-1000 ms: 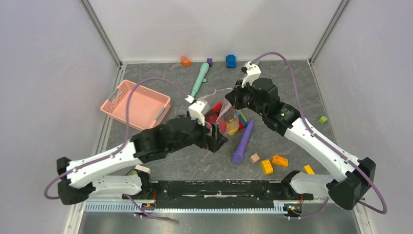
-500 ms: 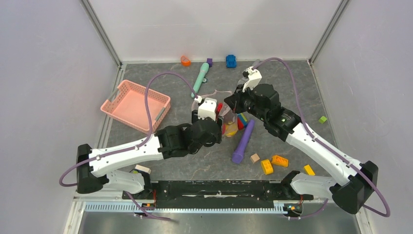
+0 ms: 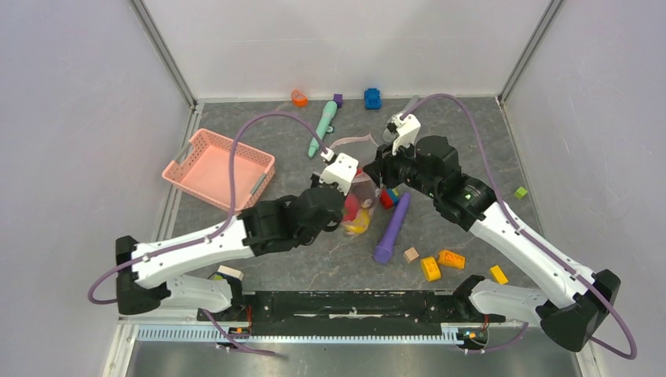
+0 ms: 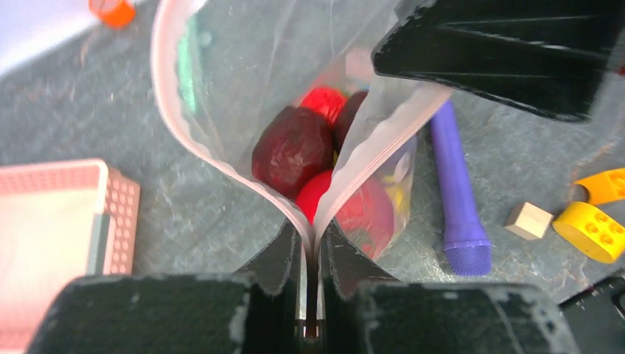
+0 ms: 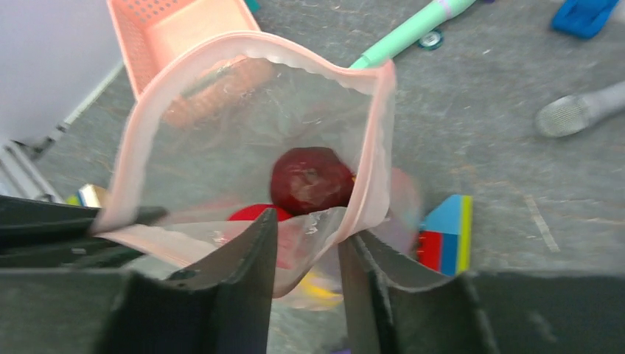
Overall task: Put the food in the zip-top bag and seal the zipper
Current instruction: Adjust the zipper food storage bag at the center of the board.
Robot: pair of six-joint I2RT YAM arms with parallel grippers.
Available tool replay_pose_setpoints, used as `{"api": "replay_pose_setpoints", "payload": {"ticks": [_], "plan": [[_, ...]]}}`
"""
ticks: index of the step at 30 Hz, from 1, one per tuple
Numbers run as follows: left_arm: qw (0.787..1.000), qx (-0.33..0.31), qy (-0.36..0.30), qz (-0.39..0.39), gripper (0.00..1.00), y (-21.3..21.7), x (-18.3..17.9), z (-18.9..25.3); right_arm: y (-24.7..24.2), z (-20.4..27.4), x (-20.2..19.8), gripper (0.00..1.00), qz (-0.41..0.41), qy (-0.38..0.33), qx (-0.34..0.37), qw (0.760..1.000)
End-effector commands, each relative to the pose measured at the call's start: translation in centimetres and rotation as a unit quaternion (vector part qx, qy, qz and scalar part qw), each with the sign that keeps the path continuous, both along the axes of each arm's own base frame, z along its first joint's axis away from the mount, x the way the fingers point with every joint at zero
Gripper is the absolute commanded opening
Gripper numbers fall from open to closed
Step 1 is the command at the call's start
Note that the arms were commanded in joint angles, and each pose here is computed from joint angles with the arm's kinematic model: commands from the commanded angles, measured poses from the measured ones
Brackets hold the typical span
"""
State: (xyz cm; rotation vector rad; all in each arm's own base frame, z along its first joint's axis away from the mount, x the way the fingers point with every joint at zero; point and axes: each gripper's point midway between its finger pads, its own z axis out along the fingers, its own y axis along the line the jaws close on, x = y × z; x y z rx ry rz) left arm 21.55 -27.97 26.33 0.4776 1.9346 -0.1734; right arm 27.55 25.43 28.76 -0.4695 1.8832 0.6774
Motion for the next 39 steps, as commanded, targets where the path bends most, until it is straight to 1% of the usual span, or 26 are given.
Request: {"api": "replay_pose_setpoints", "payload": {"ticks": [1, 3, 5, 7, 9, 11, 12, 13, 14, 16, 17, 18, 19, 20, 22, 23, 24, 26, 30, 32, 34, 36, 38, 39], "plan": [[0.981, 0.010, -0.125, -0.150, 0.02, -0.9, -0.8, 7.3, -2.4, 3.6, 0.6, 0.46, -0.015, -0.077, -0.065, 0.995], [0.959, 0.042, -0.156, -0.235, 0.02, -1.6, -2.2, 7.4, -3.2, 4.2, 0.8, 0.51, -0.032, -0.082, -0.072, 0.994], [0.946, 0.068, -0.185, -0.259, 0.02, -1.1, -2.4, 8.1, -4.1, 4.9, 1.0, 0.59, -0.055, -0.087, -0.077, 0.992], [0.934, 0.088, -0.192, -0.289, 0.02, -0.7, -2.9, 8.6, -5.7, 5.4, 1.5, 0.65, -0.097, -0.091, -0.089, 0.987], [0.919, 0.101, -0.188, -0.332, 0.02, -0.6, -3.8, 8.5, -7.5, 5.7, 2.1, 0.70, -0.147, -0.094, -0.103, 0.979], [0.905, 0.104, -0.191, -0.365, 0.02, -0.4, -4.5, 8.5, -8.6, 6.0, 2.3, 0.71, -0.166, -0.106, -0.120, 0.973], [0.899, 0.109, -0.192, -0.379, 0.02, -0.3, -4.7, 8.4, -8.6, 6.2, 2.1, 0.71, -0.157, -0.115, -0.128, 0.973], [0.893, 0.113, -0.194, -0.390, 0.02, -0.2, -4.8, 8.3, -8.1, 6.5, 1.8, 0.71, -0.130, -0.127, -0.135, 0.974], [0.891, 0.114, -0.197, -0.393, 0.02, 0.0, -4.7, 8.3, -7.4, 6.9, 1.3, 0.72, -0.085, -0.151, -0.151, 0.973], [0.889, 0.112, -0.202, -0.396, 0.02, 0.3, -4.1, 8.5, -5.4, 7.5, -0.1, 0.75, 0.007, -0.196, -0.157, 0.968], [0.882, 0.112, -0.201, -0.410, 0.02, 0.4, -4.0, 8.3, -4.5, 7.7, -0.9, 0.78, 0.049, -0.216, -0.156, 0.962], [0.877, 0.109, -0.201, -0.423, 0.02, 0.4, -4.0, 8.2, -3.5, 8.2, -2.0, 0.84, 0.092, -0.239, -0.145, 0.956], [0.877, 0.105, -0.198, -0.425, 0.02, 0.5, -3.6, 8.1, -2.9, 8.6, -2.9, 0.92, 0.119, -0.258, -0.131, 0.950], [0.873, 0.102, -0.195, -0.436, 0.02, 0.7, -3.6, 8.0, -2.5, 9.0, -3.7, 0.98, 0.136, -0.277, -0.115, 0.944], [0.856, 0.109, -0.184, -0.471, 0.02, 0.9, -4.0, 7.1, -2.6, 9.7, -4.1, 0.98, 0.130, -0.292, -0.093, 0.943], [0.844, 0.115, -0.183, -0.491, 0.02, 1.0, -4.4, 6.7, -2.8, 10.0, -4.2, 0.98, 0.124, -0.290, -0.088, 0.945], [0.837, 0.121, -0.183, -0.502, 0.02, 1.1, -4.5, 6.3, -2.8, 10.0, -4.1, 0.98, 0.123, -0.285, -0.088, 0.947], [0.834, 0.126, -0.187, -0.503, 0.02, 1.1, -4.3, 6.3, -2.3, 9.4, -4.0, 0.98, 0.134, -0.265, -0.091, 0.951], [0.838, 0.130, -0.185, -0.497, 0.02, 0.8, -3.3, 6.4, -0.4, 6.7, -4.8, 0.98, 0.194, -0.191, -0.098, 0.957], [0.838, 0.132, -0.183, -0.497, 0.02, 0.7, -3.0, 6.4, -0.2, 5.0, -4.6, 0.98, 0.200, -0.164, -0.110, 0.960], [0.836, 0.136, -0.184, -0.499, 0.02, 0.7, -2.9, 6.3, -0.7, 2.9, -3.8, 0.98, 0.175, -0.135, -0.127, 0.967], [0.835, 0.140, -0.188, -0.498, 0.02, 0.9, -2.8, 6.3, -2.2, 1.1, -2.8, 0.98, 0.128, -0.108, -0.155, 0.974], [0.836, 0.145, -0.192, -0.493, 0.02, 1.2, -2.5, 6.4, -4.5, -0.5, -1.4, 0.98, 0.058, -0.089, -0.195, 0.975], [0.837, 0.147, -0.195, -0.490, 0.02, 1.4, -2.4, 6.5, -6.3, -1.2, -0.5, 0.98, 0.005, -0.076, -0.219, 0.973]]}}
